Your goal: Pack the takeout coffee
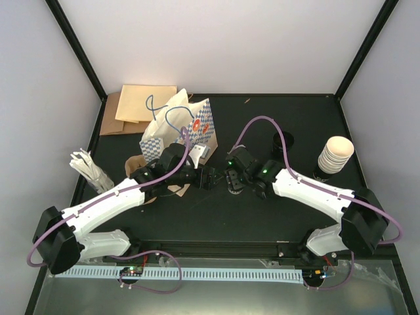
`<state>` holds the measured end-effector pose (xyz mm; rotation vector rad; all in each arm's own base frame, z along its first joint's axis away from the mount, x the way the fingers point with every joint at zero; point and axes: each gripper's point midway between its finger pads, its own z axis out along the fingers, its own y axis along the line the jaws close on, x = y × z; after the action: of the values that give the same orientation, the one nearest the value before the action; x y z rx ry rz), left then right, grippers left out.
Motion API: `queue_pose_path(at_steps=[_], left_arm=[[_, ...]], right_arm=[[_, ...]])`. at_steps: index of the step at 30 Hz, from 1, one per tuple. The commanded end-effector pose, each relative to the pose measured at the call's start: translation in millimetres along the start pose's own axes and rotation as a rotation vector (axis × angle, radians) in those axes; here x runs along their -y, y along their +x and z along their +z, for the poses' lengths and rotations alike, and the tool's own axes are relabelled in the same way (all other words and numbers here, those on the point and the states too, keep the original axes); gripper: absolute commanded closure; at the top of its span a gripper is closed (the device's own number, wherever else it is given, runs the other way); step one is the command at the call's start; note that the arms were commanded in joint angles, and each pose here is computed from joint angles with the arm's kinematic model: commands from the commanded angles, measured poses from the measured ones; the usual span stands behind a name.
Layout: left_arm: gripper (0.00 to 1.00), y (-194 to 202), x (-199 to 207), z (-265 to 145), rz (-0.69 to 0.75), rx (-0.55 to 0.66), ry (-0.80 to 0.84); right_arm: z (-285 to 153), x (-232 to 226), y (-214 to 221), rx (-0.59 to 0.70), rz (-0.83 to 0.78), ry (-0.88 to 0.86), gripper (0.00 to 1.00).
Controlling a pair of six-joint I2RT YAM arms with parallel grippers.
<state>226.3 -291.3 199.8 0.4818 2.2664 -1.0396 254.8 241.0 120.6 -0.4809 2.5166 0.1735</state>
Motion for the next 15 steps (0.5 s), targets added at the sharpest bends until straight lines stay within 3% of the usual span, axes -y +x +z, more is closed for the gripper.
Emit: queue_pose_path(at_steps=[1, 7, 15], left_arm=[[0.03, -12.8, 11.2, -1.7, 0.007, 0.028, 0.029], [0.03, -9.2, 8.4, 2.7, -0.003, 0.011, 0.024], [0.03, -11.0, 10.4, 1.6, -0.001, 0.016, 0.031]], right_arm=[[18.8, 11.9, 80.5, -0.306, -0.044, 0.036, 0.25], [14.0, 8.5, 91.2, -0.359, -0.041, 0.008, 0.25], [-4.9, 6.1, 82.3, -0.329, -0.040, -0.021, 0.25]])
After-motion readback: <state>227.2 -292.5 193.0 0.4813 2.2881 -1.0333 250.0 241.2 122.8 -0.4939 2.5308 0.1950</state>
